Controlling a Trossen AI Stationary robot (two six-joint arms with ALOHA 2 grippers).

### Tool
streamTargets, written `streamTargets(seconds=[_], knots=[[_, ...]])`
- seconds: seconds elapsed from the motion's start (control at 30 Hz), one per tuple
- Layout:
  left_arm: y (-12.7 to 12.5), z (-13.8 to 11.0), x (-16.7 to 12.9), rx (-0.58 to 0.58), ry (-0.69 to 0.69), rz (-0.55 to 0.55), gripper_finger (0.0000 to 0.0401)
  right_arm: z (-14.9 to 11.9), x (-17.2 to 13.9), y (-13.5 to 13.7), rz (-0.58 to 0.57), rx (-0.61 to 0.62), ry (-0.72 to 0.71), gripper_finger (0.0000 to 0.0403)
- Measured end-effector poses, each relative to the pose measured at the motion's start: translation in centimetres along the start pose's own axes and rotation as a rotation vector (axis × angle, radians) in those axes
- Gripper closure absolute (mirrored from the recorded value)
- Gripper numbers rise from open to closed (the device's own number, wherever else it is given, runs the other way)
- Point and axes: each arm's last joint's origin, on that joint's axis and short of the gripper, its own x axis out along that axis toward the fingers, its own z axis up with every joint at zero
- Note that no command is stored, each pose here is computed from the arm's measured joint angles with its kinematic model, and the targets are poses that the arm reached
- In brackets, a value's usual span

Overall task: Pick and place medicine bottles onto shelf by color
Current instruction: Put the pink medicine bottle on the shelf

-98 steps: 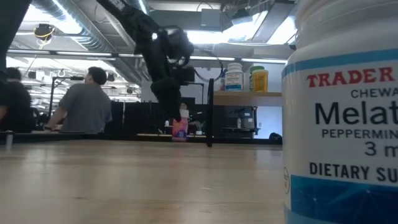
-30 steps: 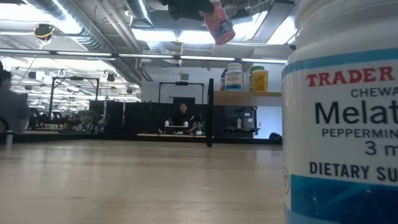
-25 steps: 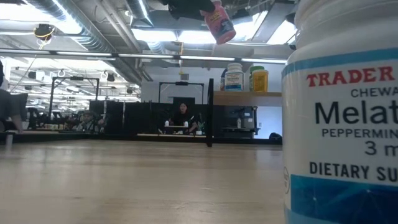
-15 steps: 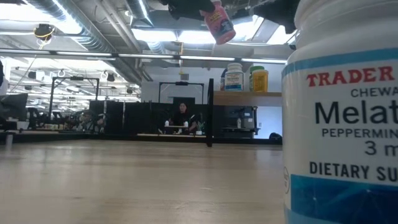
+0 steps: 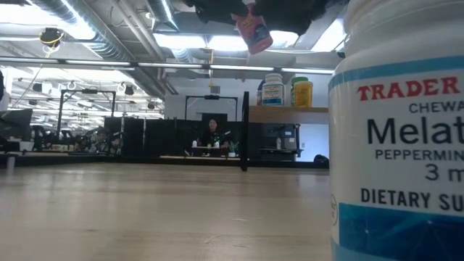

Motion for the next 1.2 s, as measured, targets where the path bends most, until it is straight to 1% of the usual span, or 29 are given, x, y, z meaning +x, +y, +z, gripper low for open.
streamTargets(seconds=[0.17, 0.4, 0.5, 0.67, 0.8, 0.9, 1.07, 1.2], knots=[[-0.4, 0.0, -0.1, 0.020, 0.002, -0.011, 0.0247, 0.0, 1.0, 0.1, -0.017, 0.021, 0.048, 0.0144], [-0.8, 0.0, -0.2, 0.040, 0.005, -0.015, 0.0247, -0.2, 1.7, -0.3, -0.032, 0.036, 0.061, 0.0147], [-0.8, 0.0, -0.2, 0.040, 0.008, -0.001, 0.0247, -0.2, 1.7, -0.4, -0.034, 0.036, 0.062, 0.0163], [-0.7, 0.0, -0.2, 0.039, 0.015, 0.047, 0.0247, -0.3, 1.7, -0.5, -0.041, 0.035, 0.063, 0.0206], [-0.7, 0.0, -0.2, 0.036, 0.016, 0.054, 0.0237, -0.3, 1.7, -0.5, -0.040, 0.032, 0.064, 0.0231], [-0.6, -0.1, -0.2, 0.018, 0.017, 0.057, 0.0228, -0.3, 1.7, -0.5, -0.040, 0.034, 0.064, 0.0230], [-0.6, -0.1, -0.2, -0.018, 0.016, 0.064, 0.0214, -0.3, 1.8, -0.7, -0.046, 0.045, 0.064, 0.0213], [-0.6, 0.0, -0.2, -0.047, 0.008, 0.068, 0.0208, -0.3, 1.8, -0.9, -0.049, 0.069, 0.065, 0.0214]])
